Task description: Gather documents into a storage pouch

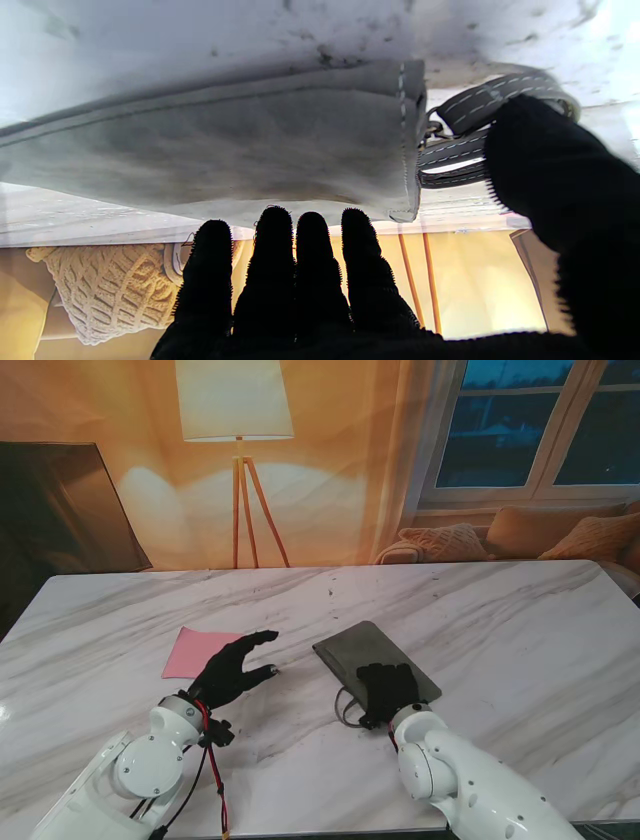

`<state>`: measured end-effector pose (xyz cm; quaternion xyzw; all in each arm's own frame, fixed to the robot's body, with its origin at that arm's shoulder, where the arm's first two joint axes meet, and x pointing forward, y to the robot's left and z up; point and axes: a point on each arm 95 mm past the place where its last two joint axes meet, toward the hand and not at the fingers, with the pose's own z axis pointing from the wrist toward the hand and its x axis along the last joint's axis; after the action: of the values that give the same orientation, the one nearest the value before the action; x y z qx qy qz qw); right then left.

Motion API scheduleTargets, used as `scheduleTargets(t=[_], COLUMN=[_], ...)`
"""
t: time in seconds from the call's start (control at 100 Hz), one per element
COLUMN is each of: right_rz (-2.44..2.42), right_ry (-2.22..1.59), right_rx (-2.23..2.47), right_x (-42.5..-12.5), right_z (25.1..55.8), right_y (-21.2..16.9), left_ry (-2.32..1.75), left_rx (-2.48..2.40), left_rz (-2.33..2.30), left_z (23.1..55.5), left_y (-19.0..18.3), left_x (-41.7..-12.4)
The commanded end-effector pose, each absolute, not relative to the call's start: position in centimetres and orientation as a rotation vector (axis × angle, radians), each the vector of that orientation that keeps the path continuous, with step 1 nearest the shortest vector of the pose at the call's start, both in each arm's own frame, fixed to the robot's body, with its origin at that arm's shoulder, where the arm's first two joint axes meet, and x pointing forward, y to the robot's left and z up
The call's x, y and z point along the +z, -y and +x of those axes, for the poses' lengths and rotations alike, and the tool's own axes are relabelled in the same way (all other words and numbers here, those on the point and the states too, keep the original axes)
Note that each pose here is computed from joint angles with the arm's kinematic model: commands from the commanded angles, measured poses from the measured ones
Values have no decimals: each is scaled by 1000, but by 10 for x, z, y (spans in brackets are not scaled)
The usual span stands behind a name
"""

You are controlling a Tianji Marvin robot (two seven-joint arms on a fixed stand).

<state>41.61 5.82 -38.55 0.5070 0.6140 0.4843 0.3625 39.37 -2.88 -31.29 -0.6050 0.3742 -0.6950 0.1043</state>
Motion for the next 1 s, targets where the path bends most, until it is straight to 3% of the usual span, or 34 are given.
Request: scheduleTargets(t=[0.0, 0.99], right_rz=[1308, 1278], right_ry=[-1591, -1592], right_rx=[1220, 1151], right_x=[-389, -400], right_z=[413, 408], right_y=[-52, -42], left_ry=[-1113, -1116], left_rx=[-2050, -2045], left_rz=[-1800, -1816], left_z=[392, 392], left_y=[31, 31], left_x=[-314, -314])
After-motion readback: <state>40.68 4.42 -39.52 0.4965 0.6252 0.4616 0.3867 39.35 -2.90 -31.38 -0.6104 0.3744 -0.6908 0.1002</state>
